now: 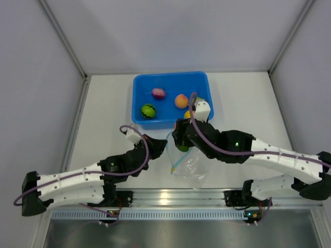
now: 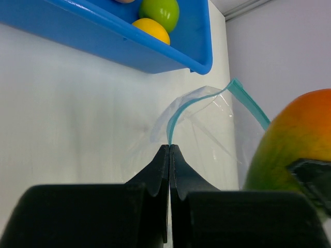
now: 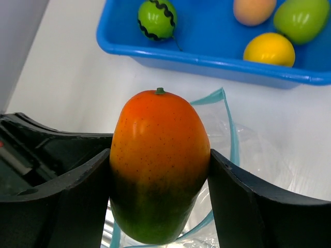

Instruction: Open the zip-top bag and remove the fake food

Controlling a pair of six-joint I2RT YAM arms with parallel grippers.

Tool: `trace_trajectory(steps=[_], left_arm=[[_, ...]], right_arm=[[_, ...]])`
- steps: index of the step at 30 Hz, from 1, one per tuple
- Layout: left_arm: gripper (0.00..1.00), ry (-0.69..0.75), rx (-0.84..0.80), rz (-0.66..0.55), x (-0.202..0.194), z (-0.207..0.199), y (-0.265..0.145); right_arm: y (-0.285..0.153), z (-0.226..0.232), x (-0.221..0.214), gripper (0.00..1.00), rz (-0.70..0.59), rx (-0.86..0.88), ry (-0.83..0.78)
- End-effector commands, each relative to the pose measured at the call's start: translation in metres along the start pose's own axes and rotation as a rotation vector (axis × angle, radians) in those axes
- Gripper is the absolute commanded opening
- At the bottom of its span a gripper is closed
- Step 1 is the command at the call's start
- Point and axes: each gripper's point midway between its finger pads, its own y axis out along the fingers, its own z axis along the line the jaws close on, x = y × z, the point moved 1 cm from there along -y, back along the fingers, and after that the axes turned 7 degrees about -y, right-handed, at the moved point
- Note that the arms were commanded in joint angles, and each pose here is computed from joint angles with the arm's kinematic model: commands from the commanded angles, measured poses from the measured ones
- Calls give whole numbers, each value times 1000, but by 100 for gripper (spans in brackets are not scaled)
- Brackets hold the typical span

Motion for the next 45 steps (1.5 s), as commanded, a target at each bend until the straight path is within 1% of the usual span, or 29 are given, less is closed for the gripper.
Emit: trace_trajectory(steps=[1, 6, 7, 9, 10, 11, 13, 14, 15, 16, 17, 18, 19, 21, 22, 23, 27, 28, 29, 30, 31, 32, 33, 37, 38, 41, 42, 44, 45], left_arm=[[0, -36, -37, -19, 6, -16, 0], [0, -30, -33, -27, 7, -11, -1], [0, -33, -34, -31, 8, -11, -2], [0, -27, -29, -40, 10, -7, -3], [0, -37, -37, -47, 14, -9, -5], [0, -31, -31, -54, 16, -5, -6], [0, -34, -33, -67, 22, -5, -10], [0, -29, -32, -76, 25, -5, -11], [0, -9, -24, -81, 26, -2, -12], [0, -5, -25, -83, 29, -3, -14], [0, 7, -19, -89, 31, -2, -15], [0, 14, -18, -102, 36, -5, -17], [0, 39, 1, -105, 38, 0, -18], [0, 62, 0, -120, 45, -4, -22], [0, 73, 2, -123, 47, -4, -23], [0, 94, 2, -126, 49, -4, -25], [0, 133, -9, -147, 62, -12, -32], [0, 150, -9, -150, 64, -13, -34], [0, 165, -10, -150, 66, -15, -35], [0, 208, -8, -151, 68, -15, -36], [0, 212, -20, -160, 74, -24, -39], [0, 259, -9, -160, 77, -23, -41], [0, 284, 2, -165, 79, -24, -42], [0, 383, 19, -195, 99, -36, -52], [0, 413, 7, -202, 106, -46, -56], [0, 492, -12, -195, 113, -57, -61], [0, 499, -21, -194, 116, -64, -64], [0, 543, -28, -193, 119, -70, -65], [0, 555, -41, -189, 120, -77, -66]], right_arm=[[-29, 7, 69, 46, -175, 85, 71], [-36, -22, 114, 46, -234, 26, 82], [-34, -25, 116, 46, -224, 28, 71], [-25, -50, 133, 46, -237, -26, 99], [-16, -55, 133, 46, -220, -35, 77], [-7, -76, 139, 46, -217, -91, 86], [12, -87, 142, 49, -189, -109, 64], [22, -104, 145, 51, -179, -144, 74], [30, -110, 148, 53, -168, -149, 80], [49, -110, 141, 54, -119, -134, 66], [58, -125, 142, 54, -106, -169, 76], [65, -130, 147, 56, -108, -178, 79], [86, -133, 138, 56, -63, -187, 60], [105, -143, 139, 58, -41, -194, 68], [126, -148, 128, 58, 6, -206, 66], [133, -154, 130, 59, 10, -217, 75], [168, -156, 122, 60, 40, -210, 67], [181, -157, 115, 62, 61, -216, 63], [185, -156, 120, 65, 54, -218, 63], [189, -156, 119, 81, 60, -219, 60], [199, -158, 108, 87, 101, -229, 54], [201, -157, 114, 91, 94, -228, 56], [207, -157, 110, 99, 114, -231, 50], [201, -160, 117, 99, 100, -251, 44], [198, -161, 118, 99, 96, -256, 44], [177, -163, 129, 99, 57, -266, 43], [162, -163, 139, 99, 24, -265, 46], [152, -164, 138, 100, 20, -262, 40], [138, -162, 143, 99, 2, -250, 40]])
